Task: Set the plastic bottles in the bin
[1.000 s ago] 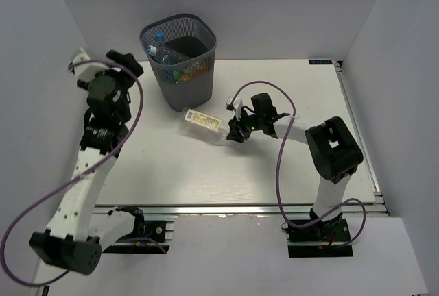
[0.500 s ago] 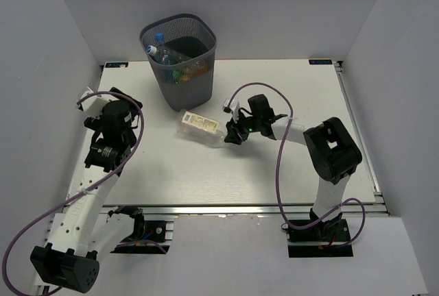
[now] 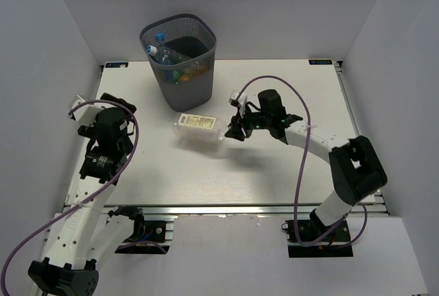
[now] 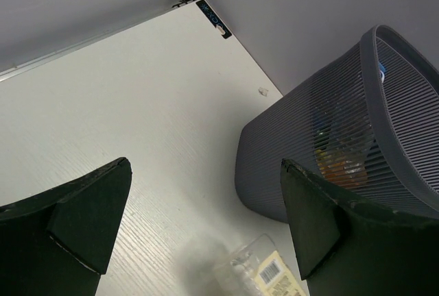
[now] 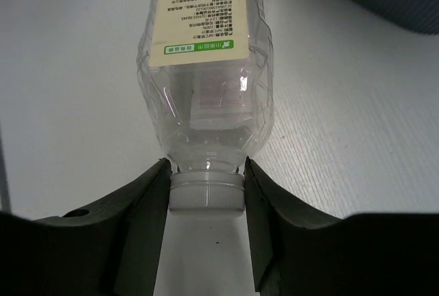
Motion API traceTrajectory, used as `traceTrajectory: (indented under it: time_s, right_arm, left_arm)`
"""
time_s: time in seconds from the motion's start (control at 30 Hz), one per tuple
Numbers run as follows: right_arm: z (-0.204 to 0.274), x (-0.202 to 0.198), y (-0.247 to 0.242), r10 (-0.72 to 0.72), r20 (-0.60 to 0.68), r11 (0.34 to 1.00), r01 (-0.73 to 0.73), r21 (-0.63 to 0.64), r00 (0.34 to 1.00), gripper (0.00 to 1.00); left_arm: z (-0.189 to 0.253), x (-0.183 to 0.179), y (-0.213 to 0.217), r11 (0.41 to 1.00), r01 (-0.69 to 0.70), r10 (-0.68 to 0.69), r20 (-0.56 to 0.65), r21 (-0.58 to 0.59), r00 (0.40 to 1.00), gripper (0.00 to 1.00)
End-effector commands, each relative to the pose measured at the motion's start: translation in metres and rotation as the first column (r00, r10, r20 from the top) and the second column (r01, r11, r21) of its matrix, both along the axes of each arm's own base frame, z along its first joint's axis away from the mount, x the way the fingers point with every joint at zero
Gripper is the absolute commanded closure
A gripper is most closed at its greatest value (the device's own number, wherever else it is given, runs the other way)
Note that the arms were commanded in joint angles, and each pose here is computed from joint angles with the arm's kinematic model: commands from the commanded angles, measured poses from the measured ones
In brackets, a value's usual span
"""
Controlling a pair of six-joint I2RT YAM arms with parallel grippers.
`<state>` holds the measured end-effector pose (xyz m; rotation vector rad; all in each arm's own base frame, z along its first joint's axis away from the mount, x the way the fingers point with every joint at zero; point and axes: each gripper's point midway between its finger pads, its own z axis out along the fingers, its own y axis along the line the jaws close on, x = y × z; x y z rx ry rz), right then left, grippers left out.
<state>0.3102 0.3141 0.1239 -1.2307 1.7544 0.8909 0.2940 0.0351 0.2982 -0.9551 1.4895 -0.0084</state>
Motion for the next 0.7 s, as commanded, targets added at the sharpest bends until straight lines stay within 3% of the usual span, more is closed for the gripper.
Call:
traceTrajectory:
  time_s: [0.0,0.3,0.67]
  right_arm:
    - [0.049,-0.017,0.008,0.046,0.046,0.991,-0.051,0.123,0.998,1.00]
    - [0.092,-0.024,0.008,0.019,0.096,0.973,-0.040,0.229,0.995,1.00]
    - [0.212,-0.026,0.008,0.009,0.295,0.941,-0.108,0.321,0.955,1.00]
  left_arm:
    - [-0.003,-0.008,0.006,1.000,-0.031,0.031,0.000,0.000,1.000,0.02]
    - [-0.002,-0.013,0.011,0.998,-0.059,0.059,0.006,0.000,0.998,0.02]
    - [0.001,-0.017,0.016,0.996,-0.086,0.086,0.011,0.005,0.996,0.02]
